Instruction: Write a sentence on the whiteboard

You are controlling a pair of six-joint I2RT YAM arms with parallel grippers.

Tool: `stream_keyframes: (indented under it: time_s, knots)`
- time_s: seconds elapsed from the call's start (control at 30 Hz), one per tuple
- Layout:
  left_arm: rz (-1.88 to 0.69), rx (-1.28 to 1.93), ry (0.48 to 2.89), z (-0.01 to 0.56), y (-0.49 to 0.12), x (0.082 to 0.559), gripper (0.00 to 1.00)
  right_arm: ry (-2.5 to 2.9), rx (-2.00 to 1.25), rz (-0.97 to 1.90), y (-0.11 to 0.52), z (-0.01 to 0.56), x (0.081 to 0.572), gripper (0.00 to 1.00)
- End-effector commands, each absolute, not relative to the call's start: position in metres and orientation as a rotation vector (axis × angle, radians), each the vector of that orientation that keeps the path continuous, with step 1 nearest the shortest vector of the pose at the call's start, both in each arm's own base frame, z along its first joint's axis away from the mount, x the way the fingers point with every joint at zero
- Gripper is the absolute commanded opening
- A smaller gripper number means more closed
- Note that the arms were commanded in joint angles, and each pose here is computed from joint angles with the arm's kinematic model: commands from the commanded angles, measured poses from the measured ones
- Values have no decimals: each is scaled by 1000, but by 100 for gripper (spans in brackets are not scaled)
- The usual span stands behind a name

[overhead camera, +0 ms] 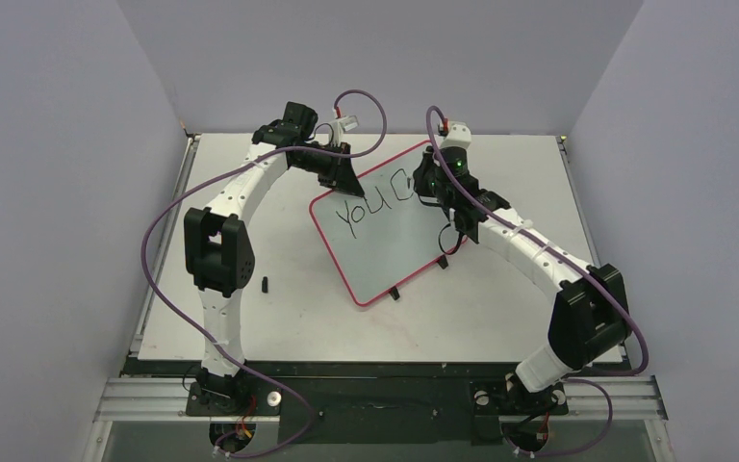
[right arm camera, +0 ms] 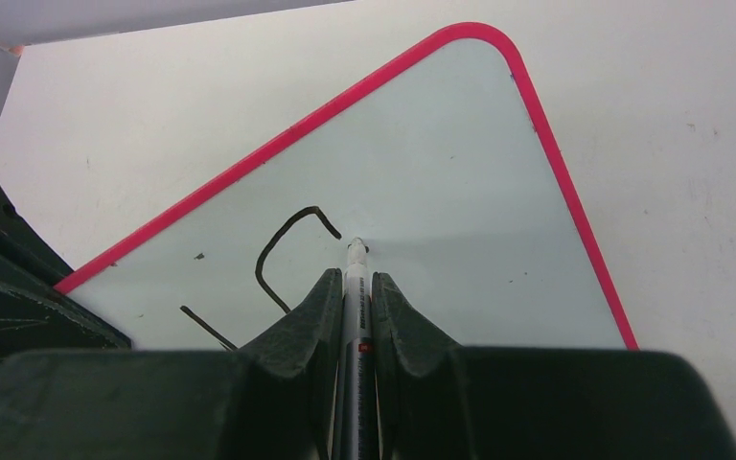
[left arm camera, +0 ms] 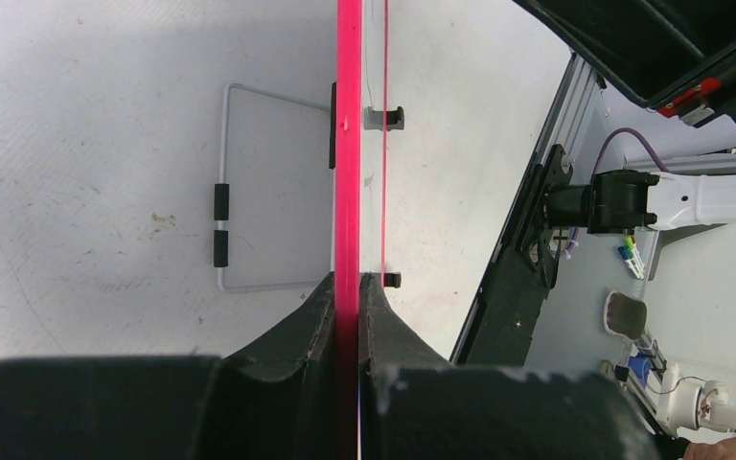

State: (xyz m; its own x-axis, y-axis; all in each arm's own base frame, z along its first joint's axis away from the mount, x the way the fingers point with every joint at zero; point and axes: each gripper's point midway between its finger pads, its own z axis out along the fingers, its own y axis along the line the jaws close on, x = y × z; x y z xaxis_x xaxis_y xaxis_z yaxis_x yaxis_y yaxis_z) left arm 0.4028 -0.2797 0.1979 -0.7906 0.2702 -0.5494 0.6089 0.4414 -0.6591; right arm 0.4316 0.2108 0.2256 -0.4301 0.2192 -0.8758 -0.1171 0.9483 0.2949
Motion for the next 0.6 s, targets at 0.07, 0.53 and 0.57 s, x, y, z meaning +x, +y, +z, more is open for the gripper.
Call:
stream_keyframes:
  time_s: [0.07,0.53,0.57]
  knots:
    - [-1193,878,2192,231,-284,403,0,1951,75,371,212,237,442,0]
    - [-1191,877,2193,232,-284,403,0,1984,91,360,201,214,423,0]
    - [-1192,877,2194,231,-284,403,0,1988,90,356,200,212,421,0]
